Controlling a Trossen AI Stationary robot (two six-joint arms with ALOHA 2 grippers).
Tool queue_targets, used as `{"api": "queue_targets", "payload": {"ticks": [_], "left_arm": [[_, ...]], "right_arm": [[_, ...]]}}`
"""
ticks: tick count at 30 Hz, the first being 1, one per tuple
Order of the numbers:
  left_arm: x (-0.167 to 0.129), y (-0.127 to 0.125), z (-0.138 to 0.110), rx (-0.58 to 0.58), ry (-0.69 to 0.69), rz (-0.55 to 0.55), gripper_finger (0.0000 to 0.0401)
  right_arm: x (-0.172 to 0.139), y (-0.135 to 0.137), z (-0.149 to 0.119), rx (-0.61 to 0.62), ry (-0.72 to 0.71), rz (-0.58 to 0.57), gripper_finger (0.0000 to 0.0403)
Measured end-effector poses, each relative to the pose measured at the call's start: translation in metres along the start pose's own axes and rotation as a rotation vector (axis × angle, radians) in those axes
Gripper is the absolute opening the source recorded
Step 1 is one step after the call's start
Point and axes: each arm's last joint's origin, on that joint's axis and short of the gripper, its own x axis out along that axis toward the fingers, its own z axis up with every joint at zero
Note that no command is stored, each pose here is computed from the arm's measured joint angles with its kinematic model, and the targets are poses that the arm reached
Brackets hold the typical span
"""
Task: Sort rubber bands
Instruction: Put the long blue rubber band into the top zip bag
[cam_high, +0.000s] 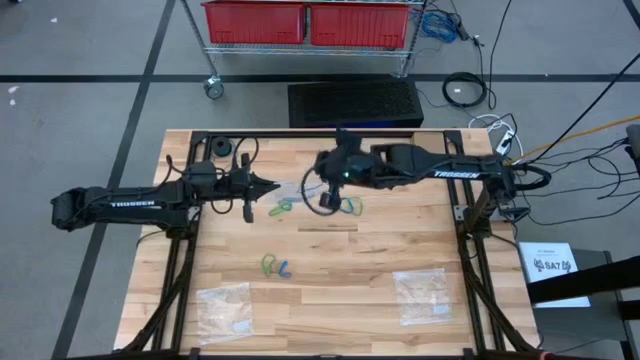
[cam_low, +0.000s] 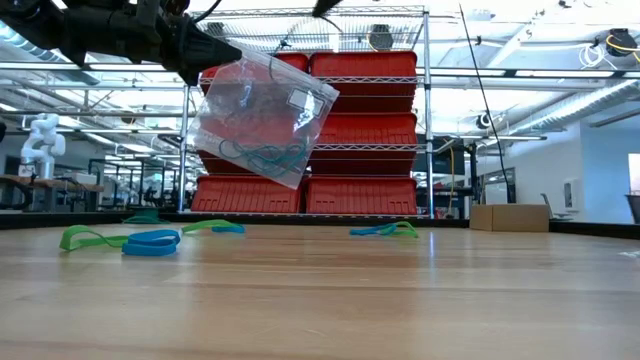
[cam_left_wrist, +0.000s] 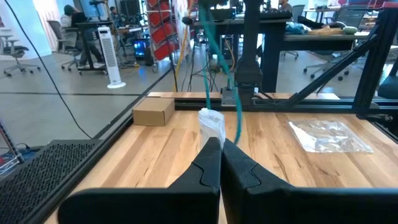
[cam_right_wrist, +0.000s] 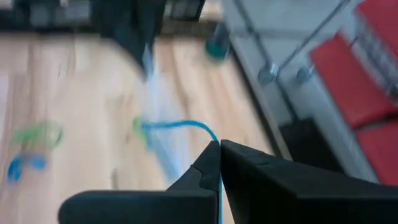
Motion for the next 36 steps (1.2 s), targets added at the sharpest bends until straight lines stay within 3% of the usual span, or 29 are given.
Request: {"api": "queue_targets", "payload": {"ticks": [10, 13, 17, 20, 30, 36], "left_arm": [[0.000, 0.000, 0.000, 0.000, 0.003, 0.000, 0.0000], [0.000, 0.000, 0.000, 0.000, 0.003, 0.001, 0.0000], [0.000, 0.000, 0.000, 0.001, -0.003, 0.002, 0.0000], [0.000, 0.000, 0.000, 0.000, -0.002, 0.003, 0.0000], [0.000, 0.000, 0.000, 0.000, 0.000, 0.003, 0.0000], [0.000, 0.000, 0.000, 0.000, -0.002, 0.004, 0.0000]], "right_arm": [[0.027, 0.051, -0.061, 0.010, 0.290, 0.044, 0.0000], [0.046, 0.070, -0.084, 0.031, 0.307, 0.150, 0.0000], [0.076, 0.086, -0.107, 0.099, 0.228, 0.377, 0.0000], [0.088, 0.092, -0.123, 0.117, 0.195, 0.486, 0.0000], [0.106, 0.095, -0.204, 0.075, 0.438, 0.447, 0.0000], [0.111, 0.088, -0.211, 0.074, 0.440, 0.400, 0.0000]]}}
